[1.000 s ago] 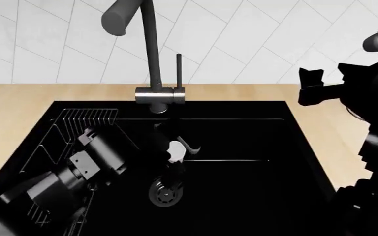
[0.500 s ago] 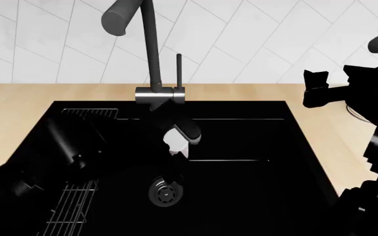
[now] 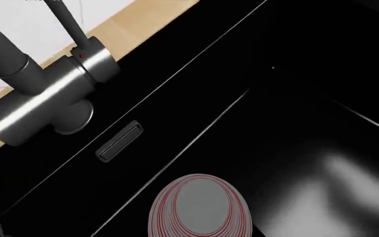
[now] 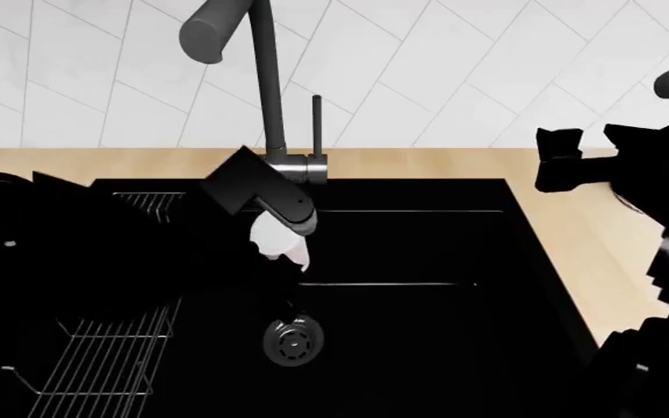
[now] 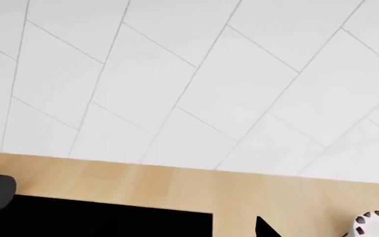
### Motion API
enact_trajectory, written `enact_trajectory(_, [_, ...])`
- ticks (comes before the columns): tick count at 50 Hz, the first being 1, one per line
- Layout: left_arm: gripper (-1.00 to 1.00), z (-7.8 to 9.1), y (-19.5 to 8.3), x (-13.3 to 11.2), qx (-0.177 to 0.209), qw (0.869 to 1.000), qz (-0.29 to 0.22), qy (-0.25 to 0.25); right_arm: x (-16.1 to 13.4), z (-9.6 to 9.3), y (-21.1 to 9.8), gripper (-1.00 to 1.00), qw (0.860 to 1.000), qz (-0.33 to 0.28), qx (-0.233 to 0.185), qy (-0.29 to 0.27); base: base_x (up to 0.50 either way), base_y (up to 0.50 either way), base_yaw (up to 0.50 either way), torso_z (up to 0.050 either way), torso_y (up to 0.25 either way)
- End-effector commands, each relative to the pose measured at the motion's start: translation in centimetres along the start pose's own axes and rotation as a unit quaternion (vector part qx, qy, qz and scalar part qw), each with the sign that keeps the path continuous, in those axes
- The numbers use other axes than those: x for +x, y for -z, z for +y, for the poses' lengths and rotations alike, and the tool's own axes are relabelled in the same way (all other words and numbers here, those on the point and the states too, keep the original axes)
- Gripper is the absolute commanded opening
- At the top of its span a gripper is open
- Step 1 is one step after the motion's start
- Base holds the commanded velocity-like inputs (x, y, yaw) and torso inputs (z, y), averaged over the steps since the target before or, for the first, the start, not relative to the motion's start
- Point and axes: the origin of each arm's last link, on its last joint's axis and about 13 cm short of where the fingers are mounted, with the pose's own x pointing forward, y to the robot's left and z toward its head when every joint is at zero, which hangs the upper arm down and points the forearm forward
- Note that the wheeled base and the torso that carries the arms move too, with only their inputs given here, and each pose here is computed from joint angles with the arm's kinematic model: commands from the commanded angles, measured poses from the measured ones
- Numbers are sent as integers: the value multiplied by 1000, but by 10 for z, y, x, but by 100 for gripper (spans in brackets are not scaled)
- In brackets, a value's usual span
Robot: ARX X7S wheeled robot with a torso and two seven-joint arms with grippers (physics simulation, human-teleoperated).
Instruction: Pick the cup and bowl from the sink and place them on the counter for drying.
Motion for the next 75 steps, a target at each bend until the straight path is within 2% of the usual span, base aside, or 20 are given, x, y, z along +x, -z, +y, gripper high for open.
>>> enact_trajectory(1, [-100,8,-5,-29,-22,1000,-5,-18,1,4,1,100,1000,12,-3,-24,0,0,0,0,0])
enact_trajectory(4, [-100,13,-6,-36,-24,999,3,-31,2,4,3,100,1000,11,-13,-26,0,0,0,0,0])
enact_trajectory(9, [-100,20,-12,-49,-53,997,11,-51,4,3,8,100,999,17,-11,-26,0,0,0,0,0])
enact_trajectory(14, [-100,29,-20,-61,-60,995,9,-76,6,3,10,100,1000,15,-6,-26,0,0,0,0,0])
enact_trajectory(23, [-100,57,-18,-70,-98,983,43,-146,3,1,10,100,999,21,-14,-22,0,0,0,0,0])
enact_trajectory(28, [-100,57,-7,-78,-111,980,58,-154,3,1,11,100,999,24,-13,-24,0,0,0,0,0])
enact_trajectory(32, [-100,58,1,-84,-96,980,78,-154,3,1,11,100,999,24,-13,-24,0,0,0,0,0])
enact_trajectory(36, [-100,68,14,-92,-116,965,116,-203,0,0,9,100,999,22,-14,-22,0,0,0,0,0])
enact_trajectory(38, [-100,74,12,-94,-159,957,103,-222,0,-1,9,100,999,21,-12,-23,0,0,0,0,0])
enact_trajectory(40, [-100,77,13,-99,-181,959,94,-198,0,-1,10,100,999,21,-12,-22,0,0,0,0,0])
enact_trajectory(42, [-100,82,15,-101,-181,958,98,-202,1,-1,12,100,999,23,-15,-23,0,0,0,0,0])
enact_trajectory(44, [-100,88,16,-97,-207,948,103,-218,0,1,11,100,999,22,-14,-26,0,0,0,0,0])
enact_trajectory(48, [-100,99,24,-108,-217,938,126,-238,-3,1,9,100,999,24,-20,-26,0,0,0,0,0])
enact_trajectory(53, [-100,99,35,-123,-227,930,150,-247,-2,1,11,100,999,27,-19,-25,0,0,0,0,0])
enact_trajectory(60, [-100,115,56,-139,-271,900,177,-292,2,4,10,100,999,27,-21,-34,0,0,0,0,0])
enact_trajectory(62, [-100,118,60,-144,-278,896,175,-298,2,4,10,100,999,28,-20,-35,0,0,0,0,0])
enact_trajectory(69, [-100,122,72,-146,-286,887,189,-310,5,5,13,100,999,32,-19,-37,0,0,0,0,0])
enact_trajectory(71, [-100,124,77,-145,-277,881,205,-323,5,6,13,100,999,32,-19,-38,0,0,0,0,0])
enact_trajectory(72, [-100,127,78,-144,-295,877,195,-326,5,6,14,100,999,33,-19,-38,0,0,0,0,0])
enact_trajectory(75, [-100,130,87,-146,-305,866,207,-337,5,5,16,100,999,33,-16,-36,0,0,0,0,0])
